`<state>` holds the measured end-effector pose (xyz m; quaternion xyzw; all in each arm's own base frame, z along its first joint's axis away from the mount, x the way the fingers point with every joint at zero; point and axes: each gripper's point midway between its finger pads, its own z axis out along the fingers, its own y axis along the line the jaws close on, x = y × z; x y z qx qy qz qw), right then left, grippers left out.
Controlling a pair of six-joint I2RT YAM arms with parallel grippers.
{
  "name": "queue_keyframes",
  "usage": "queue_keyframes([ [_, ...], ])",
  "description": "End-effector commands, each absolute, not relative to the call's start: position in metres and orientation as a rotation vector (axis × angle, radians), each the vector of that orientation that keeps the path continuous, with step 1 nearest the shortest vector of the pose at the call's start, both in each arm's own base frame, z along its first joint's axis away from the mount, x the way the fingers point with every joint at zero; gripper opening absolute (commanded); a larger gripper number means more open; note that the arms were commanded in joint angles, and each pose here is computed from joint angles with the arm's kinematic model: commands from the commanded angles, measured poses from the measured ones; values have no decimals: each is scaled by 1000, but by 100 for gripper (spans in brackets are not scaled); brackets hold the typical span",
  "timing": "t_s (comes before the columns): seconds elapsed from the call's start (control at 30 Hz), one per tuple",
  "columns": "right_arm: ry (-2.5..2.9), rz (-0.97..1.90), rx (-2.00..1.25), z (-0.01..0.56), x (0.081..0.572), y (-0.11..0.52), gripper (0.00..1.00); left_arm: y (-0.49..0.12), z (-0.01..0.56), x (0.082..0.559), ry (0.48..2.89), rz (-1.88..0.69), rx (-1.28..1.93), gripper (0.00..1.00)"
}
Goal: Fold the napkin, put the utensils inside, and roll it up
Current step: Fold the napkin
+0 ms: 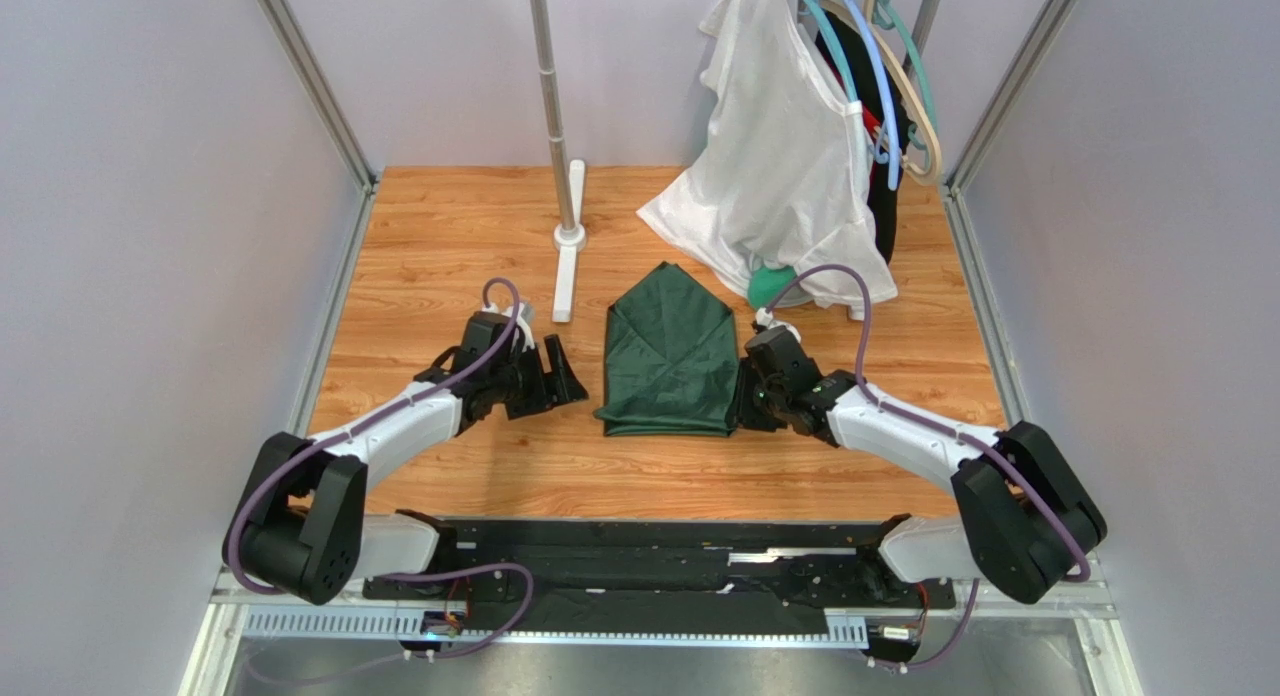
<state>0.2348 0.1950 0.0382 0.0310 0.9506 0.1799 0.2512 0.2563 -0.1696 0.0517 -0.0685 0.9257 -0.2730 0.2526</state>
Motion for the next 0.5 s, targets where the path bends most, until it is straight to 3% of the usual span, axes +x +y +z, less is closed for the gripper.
queue_keyframes([
  [0.0, 2573, 458, 95, 36, 243, 191, 19, -179, 49, 257, 2510, -787, -183, 79],
  [0.23, 2609, 427, 112, 22, 241, 183, 19, -185, 41, 255, 2531, -799, -171, 78],
  [0.47, 2611, 438, 118, 17, 241, 179, 29, -191, 39, 247, 2521, -864, -193, 74],
])
